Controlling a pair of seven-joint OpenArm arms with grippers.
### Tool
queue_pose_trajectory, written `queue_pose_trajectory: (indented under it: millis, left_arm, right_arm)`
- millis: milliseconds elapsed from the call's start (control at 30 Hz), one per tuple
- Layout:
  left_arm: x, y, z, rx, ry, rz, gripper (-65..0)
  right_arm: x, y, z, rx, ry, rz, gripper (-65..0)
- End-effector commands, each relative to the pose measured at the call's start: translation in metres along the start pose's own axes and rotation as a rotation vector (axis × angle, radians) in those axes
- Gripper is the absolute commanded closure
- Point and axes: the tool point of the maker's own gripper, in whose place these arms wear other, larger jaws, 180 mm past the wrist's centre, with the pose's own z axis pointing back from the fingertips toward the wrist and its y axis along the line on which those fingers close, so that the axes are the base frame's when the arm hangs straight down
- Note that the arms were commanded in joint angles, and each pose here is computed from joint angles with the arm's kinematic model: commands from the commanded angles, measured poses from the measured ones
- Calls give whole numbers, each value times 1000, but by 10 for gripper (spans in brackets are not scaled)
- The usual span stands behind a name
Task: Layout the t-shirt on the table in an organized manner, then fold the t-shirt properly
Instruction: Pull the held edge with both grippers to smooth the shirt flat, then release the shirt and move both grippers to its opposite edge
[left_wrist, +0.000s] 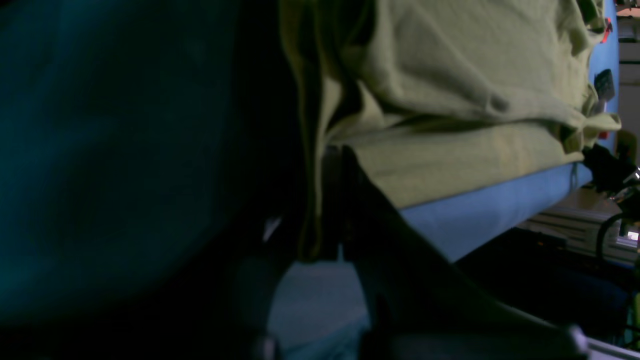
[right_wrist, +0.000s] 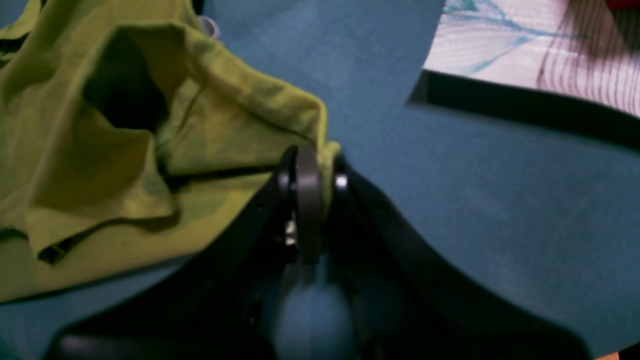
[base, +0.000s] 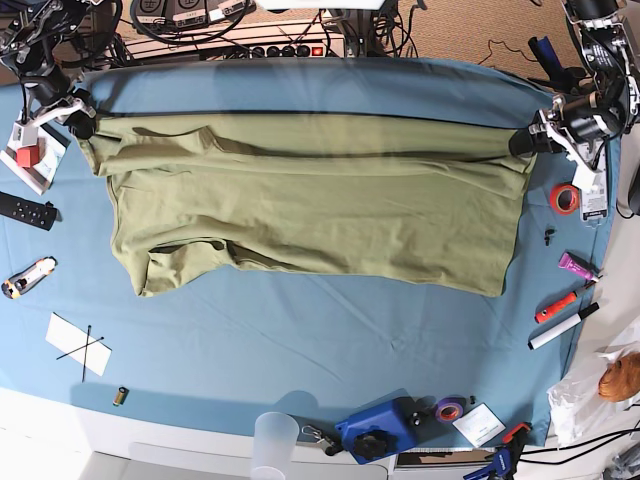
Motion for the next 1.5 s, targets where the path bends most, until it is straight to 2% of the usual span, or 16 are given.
queue_pose_trajectory:
  millis: [0,133,200,267,333,600,867,933,1033,1167,1333,1467]
  left_arm:
    - [-12,17,8,78,71,-10,0]
    - [-9,12,7,52,53,-5,-9]
    - [-7,7,7,24,41,-42,-124]
    - [-6,6,7,17,35,-44,-229]
    - [-4,5,7,14,28,-42,-275]
    - [4,-5,12,0,20,-87,-275]
    - [24,-20,21,64,-3,-237,-275]
    - [32,-26,24,75,-28,-279,-275]
    - [51,-42,29,75,-107,-347,-275]
    - [83,-52,40,151,-235,-448,-275]
    - [118,-38,48,301,-302,-430,-275]
    - [139,-35,50,320,-358,-411,-275]
  right_arm:
    - [19,-3,7,-11,-46,28,0]
    - [17,-2,7,-3,-37,43,0]
    - [13,1,6,10,-11,68,0]
    - [10,0,7,9,4,68,-96]
    - [11,0,7,8,3,72,-168]
    - [35,1,16,45,-28,87,-174]
    - [69,-24,44,-22,-193,14,-174]
    - [79,-28,52,-26,-242,-3,-174]
    - [89,-31,56,-34,-259,13,-174]
    - [106,-28,58,-29,-282,40,-174]
    - [136,-16,55,4,-335,62,-174]
    - [156,19,32,91,-341,112,-174]
